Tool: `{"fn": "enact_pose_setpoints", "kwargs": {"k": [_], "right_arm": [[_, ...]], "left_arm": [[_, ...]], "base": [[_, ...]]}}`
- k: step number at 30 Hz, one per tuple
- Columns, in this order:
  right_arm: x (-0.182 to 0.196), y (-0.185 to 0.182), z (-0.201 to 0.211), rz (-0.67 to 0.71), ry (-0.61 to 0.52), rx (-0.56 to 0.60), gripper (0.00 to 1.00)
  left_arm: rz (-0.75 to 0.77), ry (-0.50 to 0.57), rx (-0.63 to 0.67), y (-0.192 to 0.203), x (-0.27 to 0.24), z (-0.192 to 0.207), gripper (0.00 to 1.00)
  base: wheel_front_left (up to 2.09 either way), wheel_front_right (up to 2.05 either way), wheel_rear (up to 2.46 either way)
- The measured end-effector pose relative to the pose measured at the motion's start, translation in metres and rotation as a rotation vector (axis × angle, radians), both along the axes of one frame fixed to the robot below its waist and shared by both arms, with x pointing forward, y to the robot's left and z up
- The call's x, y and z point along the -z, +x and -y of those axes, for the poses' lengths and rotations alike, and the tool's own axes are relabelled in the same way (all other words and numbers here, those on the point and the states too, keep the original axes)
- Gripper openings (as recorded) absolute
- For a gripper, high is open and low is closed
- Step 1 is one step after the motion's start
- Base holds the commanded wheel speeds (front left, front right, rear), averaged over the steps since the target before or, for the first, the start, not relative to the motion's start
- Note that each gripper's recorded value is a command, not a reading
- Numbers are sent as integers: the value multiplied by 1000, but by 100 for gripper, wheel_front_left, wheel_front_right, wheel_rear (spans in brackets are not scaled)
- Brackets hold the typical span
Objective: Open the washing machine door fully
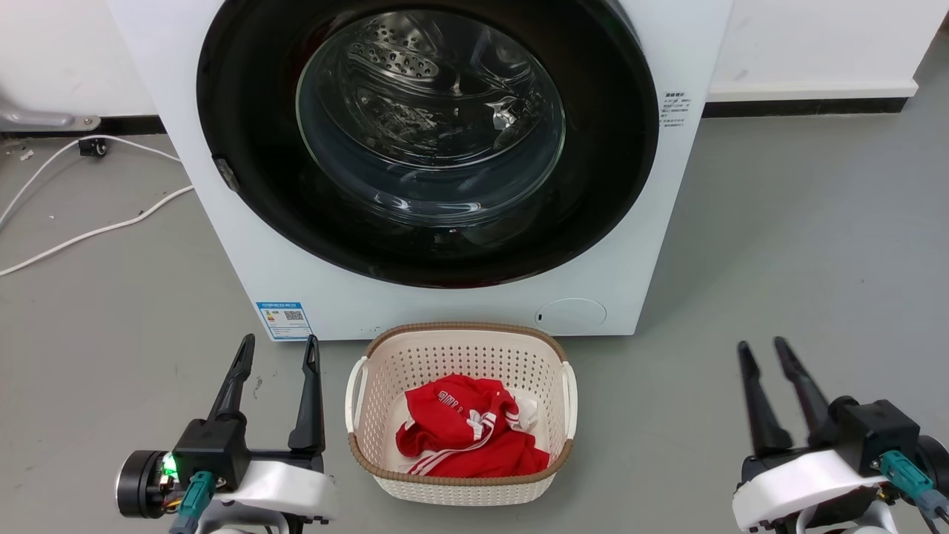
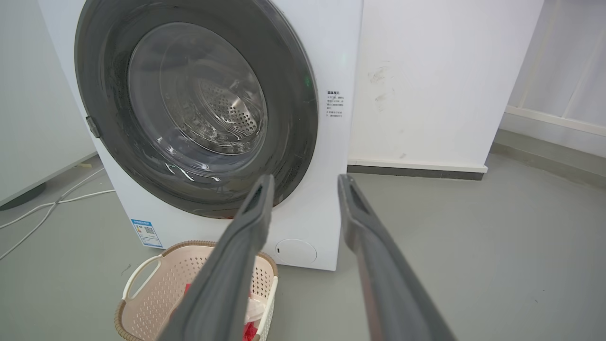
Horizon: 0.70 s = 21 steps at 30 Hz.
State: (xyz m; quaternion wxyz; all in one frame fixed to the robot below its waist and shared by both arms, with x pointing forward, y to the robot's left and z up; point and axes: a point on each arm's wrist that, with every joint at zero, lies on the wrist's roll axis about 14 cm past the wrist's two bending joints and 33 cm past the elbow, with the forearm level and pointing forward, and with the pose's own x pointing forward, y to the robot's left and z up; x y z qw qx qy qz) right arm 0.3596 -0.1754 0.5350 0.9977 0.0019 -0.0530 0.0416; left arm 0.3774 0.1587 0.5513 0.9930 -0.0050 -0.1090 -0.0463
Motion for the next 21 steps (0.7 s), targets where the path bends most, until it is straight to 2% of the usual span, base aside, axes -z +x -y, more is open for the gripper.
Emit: {"fn": "enact_pose_setpoints", "kwargs": {"k": [4,6,7,17,21], "right_arm": [[-1,0,1,6,32,2,0],[-4,0,3,25,113,6,0],[-5,0,5,32,186,11,0],[0,7,40,115,1237,120,0],[-4,18,59,172,1458,162,0]], "left_arm": [[-2,-3,-2,0,1,-1,100],[-3,-3,-2,0,1,-1,100],[-4,-3,-3,1,1,-1,100],[-7,-5,-5,2,2,-1,100],[-11,-11,-13,3,4,-3,100]], "base": [[0,0,0],[0,0,0],[0,0,0],[0,0,0],[0,0,0]]}}
